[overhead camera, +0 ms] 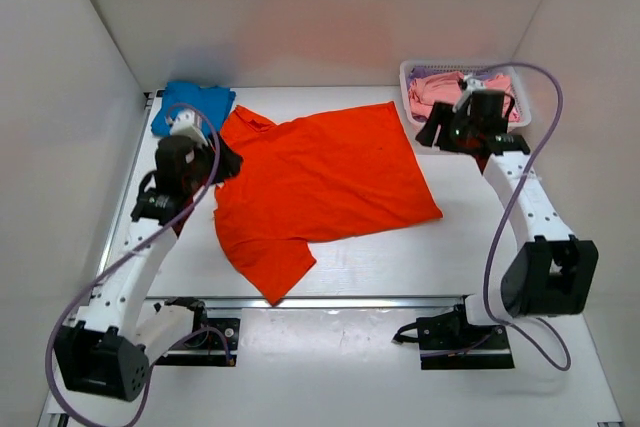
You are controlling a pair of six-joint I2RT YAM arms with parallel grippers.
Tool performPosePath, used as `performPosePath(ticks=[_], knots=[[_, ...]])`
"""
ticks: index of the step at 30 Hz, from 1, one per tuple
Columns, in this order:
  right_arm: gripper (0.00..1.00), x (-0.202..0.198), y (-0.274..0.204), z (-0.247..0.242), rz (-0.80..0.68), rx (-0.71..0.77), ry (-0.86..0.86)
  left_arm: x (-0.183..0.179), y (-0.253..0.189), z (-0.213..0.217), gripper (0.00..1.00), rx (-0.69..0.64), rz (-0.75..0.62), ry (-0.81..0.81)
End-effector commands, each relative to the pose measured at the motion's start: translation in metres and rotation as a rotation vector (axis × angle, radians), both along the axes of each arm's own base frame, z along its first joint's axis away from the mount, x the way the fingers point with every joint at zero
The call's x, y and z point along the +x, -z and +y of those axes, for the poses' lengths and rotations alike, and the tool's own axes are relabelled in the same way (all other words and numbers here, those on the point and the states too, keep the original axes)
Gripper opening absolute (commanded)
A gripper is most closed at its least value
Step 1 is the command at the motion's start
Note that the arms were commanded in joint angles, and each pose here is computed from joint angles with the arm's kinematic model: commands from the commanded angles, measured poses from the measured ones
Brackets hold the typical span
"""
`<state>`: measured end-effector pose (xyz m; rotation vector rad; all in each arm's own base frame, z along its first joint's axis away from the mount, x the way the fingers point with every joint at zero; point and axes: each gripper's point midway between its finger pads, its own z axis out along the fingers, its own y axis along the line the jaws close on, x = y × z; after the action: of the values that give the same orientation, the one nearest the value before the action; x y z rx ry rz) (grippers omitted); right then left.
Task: Fold and stack the t-shirts
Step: Flatten out the tshirt, then grap the side of the flattened tshirt closest away from the robot with both arms
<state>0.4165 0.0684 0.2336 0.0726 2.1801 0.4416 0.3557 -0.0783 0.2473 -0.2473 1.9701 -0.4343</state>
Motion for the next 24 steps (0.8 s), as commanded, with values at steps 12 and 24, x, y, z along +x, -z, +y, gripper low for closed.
performPosePath(ticks=[12,24], knots=[[0.58,-0.074,0.130,-0.024,0.215,-0.060,0.083,-0.183,0.184,-0.062,0.60,-0.029,0.638,0.242],[0.61,-0.079,0.147,-0.042,0.255,-0.049,0.149,-0.216,0.217,-0.039,0.64,-0.010,0.768,0.116]])
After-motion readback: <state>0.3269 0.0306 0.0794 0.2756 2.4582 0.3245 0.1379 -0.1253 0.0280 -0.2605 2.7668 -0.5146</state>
